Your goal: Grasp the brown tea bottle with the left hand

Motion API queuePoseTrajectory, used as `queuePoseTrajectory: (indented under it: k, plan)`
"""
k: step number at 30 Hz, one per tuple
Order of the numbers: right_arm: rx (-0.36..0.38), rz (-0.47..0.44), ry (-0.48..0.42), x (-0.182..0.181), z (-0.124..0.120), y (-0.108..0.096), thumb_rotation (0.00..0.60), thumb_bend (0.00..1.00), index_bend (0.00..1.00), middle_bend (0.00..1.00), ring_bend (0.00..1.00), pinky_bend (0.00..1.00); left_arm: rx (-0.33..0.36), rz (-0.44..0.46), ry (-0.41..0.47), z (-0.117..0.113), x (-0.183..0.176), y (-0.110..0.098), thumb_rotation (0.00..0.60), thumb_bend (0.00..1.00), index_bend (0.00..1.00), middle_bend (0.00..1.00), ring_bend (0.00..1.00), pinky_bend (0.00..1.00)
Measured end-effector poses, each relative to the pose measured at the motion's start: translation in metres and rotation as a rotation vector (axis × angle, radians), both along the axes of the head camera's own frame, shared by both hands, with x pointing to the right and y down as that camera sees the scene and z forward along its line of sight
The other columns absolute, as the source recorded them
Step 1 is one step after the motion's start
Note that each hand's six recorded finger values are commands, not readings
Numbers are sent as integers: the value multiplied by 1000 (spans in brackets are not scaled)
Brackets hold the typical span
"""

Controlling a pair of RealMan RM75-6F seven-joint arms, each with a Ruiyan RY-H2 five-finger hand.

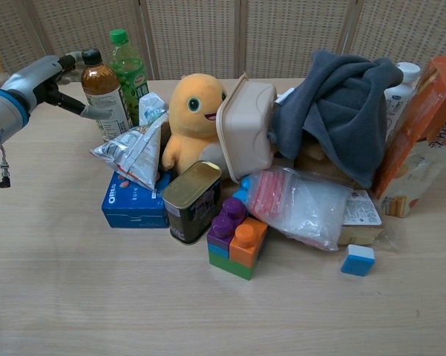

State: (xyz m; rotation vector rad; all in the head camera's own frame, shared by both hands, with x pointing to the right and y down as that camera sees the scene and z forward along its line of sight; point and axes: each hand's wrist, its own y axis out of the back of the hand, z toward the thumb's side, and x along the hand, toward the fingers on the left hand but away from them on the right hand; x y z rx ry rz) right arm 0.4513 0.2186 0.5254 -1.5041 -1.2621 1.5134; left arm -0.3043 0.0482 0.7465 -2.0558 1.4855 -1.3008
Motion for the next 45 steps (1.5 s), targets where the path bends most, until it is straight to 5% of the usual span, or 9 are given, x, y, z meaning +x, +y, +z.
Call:
queuePoseTrajectory:
  k: [7, 10, 15, 18, 33, 45]
  plan:
    - [-3, 5, -8, 1, 1, 0, 533, 0, 0, 0, 0, 0, 3, -33, 20, 9, 10, -5, 600, 0, 15, 0, 0, 65]
    - [-3, 9, -12, 2, 1, 0, 533, 0, 0, 0, 0, 0, 35, -65, 12, 10, 12, -8, 600, 0, 187, 190, 104, 339]
    - [-5, 17, -20, 4, 1, -1, 529, 0, 0, 0, 0, 0, 80, -109, -8, 12, 18, -11, 600, 38, 518, 591, 424, 570]
    - [-3, 20, -23, 5, 0, -1, 532, 0, 0, 0, 0, 0, 109, -127, -24, 12, 21, -12, 600, 76, 615, 690, 515, 623]
    - [-1, 15, -32, 2, -3, 0, 532, 0, 0, 0, 0, 0, 255, -129, 18, -23, 17, -24, 600, 87, 663, 731, 548, 631]
    - [-1, -5, -34, -7, -4, 2, 534, 0, 0, 0, 0, 0, 389, -94, 175, -116, 27, -24, 600, 79, 659, 744, 566, 630]
